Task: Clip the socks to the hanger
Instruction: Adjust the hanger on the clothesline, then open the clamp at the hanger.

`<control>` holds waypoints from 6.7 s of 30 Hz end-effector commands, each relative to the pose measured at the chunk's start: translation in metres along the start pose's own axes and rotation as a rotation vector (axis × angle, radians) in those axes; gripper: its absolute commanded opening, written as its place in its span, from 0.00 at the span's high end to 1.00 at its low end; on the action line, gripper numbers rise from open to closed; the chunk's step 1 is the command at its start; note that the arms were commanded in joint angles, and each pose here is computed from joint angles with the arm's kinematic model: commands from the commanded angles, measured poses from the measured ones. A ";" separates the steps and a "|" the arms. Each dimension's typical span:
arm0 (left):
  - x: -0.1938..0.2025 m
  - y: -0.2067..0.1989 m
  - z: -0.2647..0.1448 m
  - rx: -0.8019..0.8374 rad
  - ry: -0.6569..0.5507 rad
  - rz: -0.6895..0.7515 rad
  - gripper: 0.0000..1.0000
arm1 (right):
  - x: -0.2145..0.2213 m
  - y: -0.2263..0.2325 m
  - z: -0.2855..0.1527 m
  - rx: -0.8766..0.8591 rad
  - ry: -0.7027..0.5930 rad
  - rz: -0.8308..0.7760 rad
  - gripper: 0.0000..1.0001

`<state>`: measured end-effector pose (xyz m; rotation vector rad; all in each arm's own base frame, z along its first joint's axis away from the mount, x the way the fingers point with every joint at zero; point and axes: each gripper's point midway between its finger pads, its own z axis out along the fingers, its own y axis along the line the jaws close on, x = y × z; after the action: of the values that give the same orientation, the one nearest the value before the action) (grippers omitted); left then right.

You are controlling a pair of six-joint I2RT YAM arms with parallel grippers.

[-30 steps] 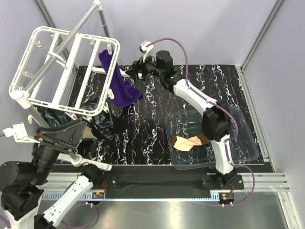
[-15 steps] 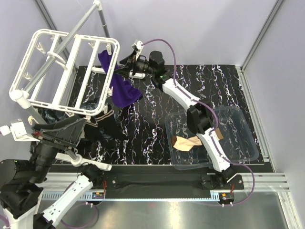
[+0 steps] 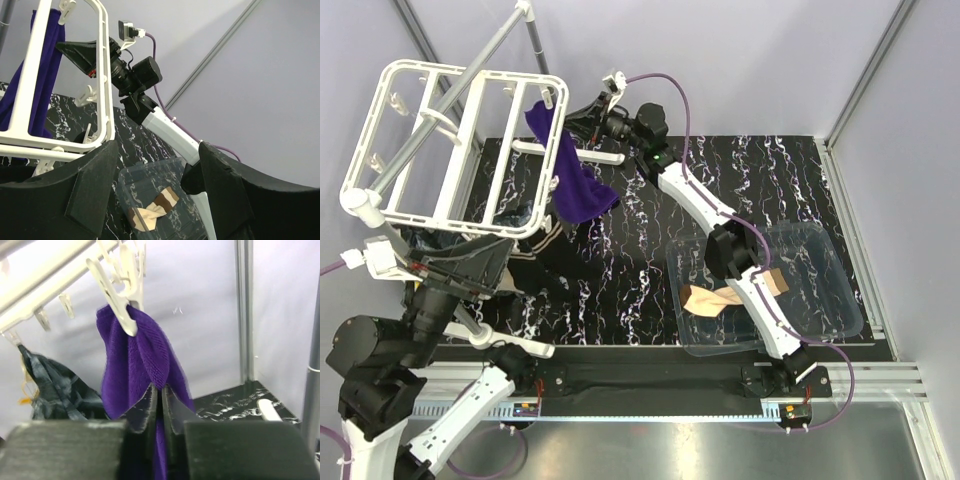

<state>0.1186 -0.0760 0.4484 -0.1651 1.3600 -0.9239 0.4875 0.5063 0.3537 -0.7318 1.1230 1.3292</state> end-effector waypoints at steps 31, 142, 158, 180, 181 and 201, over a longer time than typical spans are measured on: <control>0.002 -0.009 -0.001 -0.090 0.095 -0.273 0.32 | -0.105 0.158 -0.073 0.304 -0.111 -0.090 1.00; -0.024 0.079 -0.004 -0.406 -0.261 -0.154 0.32 | 0.026 0.323 0.014 -0.304 -0.060 -0.107 0.43; -0.026 0.074 -0.007 -0.378 -0.271 -0.191 0.32 | 0.026 0.326 0.018 -0.322 -0.050 -0.061 0.64; -0.007 0.019 0.013 -0.173 -0.099 -0.464 0.35 | 0.016 0.293 -0.009 -0.009 0.221 -0.030 1.00; -0.003 0.018 0.016 -0.179 -0.086 -0.488 0.34 | 0.014 0.291 -0.011 0.000 0.230 -0.038 1.00; 0.027 0.053 0.049 -0.325 -0.045 -0.373 0.28 | -0.005 0.296 -0.049 0.053 0.410 -0.075 1.00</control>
<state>0.1761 -0.0822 0.4067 -0.7093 1.4924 -1.0306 0.2028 0.5191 0.3601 -1.0257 1.4929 1.0961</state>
